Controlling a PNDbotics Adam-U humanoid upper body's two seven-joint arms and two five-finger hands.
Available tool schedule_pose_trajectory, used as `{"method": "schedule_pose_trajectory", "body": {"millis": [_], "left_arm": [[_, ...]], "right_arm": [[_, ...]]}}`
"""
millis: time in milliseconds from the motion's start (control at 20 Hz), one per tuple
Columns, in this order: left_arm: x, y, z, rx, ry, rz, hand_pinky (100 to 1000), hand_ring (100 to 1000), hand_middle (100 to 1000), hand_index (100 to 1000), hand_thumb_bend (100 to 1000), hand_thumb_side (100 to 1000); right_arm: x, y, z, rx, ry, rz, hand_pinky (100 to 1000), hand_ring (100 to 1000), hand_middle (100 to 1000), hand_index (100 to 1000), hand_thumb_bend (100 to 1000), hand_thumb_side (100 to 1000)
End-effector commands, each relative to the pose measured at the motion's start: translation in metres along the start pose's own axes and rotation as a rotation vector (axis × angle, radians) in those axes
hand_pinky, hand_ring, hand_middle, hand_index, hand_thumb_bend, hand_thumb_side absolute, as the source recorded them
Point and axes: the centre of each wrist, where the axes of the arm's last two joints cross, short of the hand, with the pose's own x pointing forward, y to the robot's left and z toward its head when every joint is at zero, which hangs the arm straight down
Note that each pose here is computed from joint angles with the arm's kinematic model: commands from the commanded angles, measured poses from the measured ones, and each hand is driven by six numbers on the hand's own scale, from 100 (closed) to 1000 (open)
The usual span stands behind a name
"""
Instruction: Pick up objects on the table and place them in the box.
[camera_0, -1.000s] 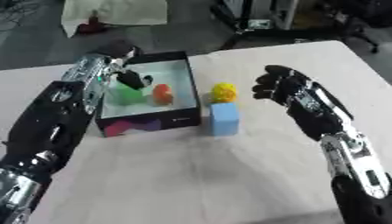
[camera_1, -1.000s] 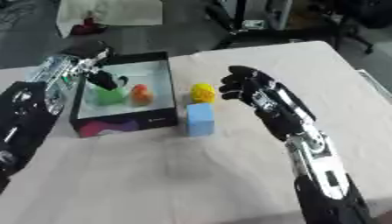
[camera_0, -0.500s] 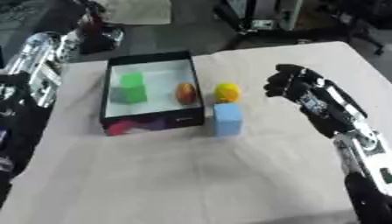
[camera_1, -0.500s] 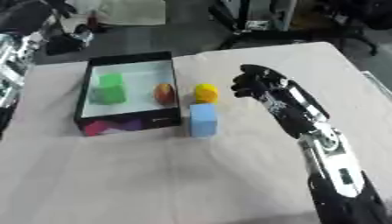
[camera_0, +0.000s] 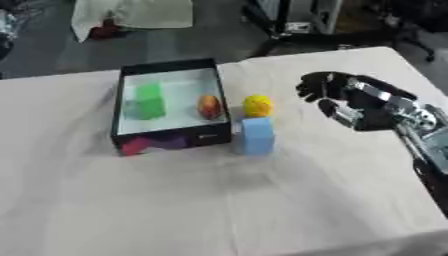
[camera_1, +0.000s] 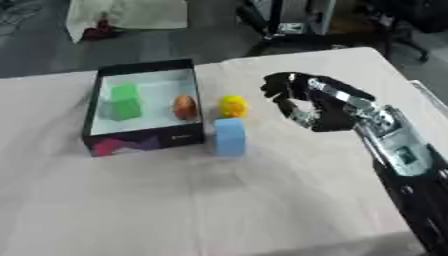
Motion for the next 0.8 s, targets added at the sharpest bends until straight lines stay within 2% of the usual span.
{"method": "schedule_pose_trajectory", "body": {"millis": [50, 250, 450, 500, 600, 800], "left_arm": [[0.001, 0.017, 0.005, 0.098, -0.002, 0.054, 719, 568, 621, 818, 149, 862], [-0.003, 0.012, 0.016, 0.138, 0.028, 0.108, 716, 560, 611, 812, 141, 867], [-0.005, 0.009, 0.019, 0.153, 0.036, 0.124, 716, 560, 611, 812, 141, 867], [-0.006, 0.008, 0.021, 0.155, 0.045, 0.129, 714, 556, 606, 811, 135, 873], [-0.009, 0.007, 0.024, 0.164, 0.055, 0.137, 714, 555, 606, 810, 134, 874], [-0.012, 0.004, 0.027, 0.173, 0.071, 0.144, 714, 554, 604, 809, 131, 877]], "right_arm": [[-0.007, -0.013, -0.007, 0.122, 0.046, 0.123, 857, 897, 872, 955, 100, 657], [-0.016, -0.011, -0.03, 0.225, 0.052, 0.245, 882, 923, 894, 969, 100, 683], [-0.024, -0.005, -0.037, 0.254, 0.058, 0.32, 883, 925, 895, 969, 100, 681], [-0.026, -0.005, -0.04, 0.272, 0.075, 0.351, 895, 939, 910, 981, 100, 649], [-0.03, 0.0, -0.045, 0.3, 0.114, 0.407, 897, 940, 911, 984, 100, 676], [-0.039, 0.009, -0.051, 0.32, 0.153, 0.487, 898, 937, 909, 988, 100, 672]]}}
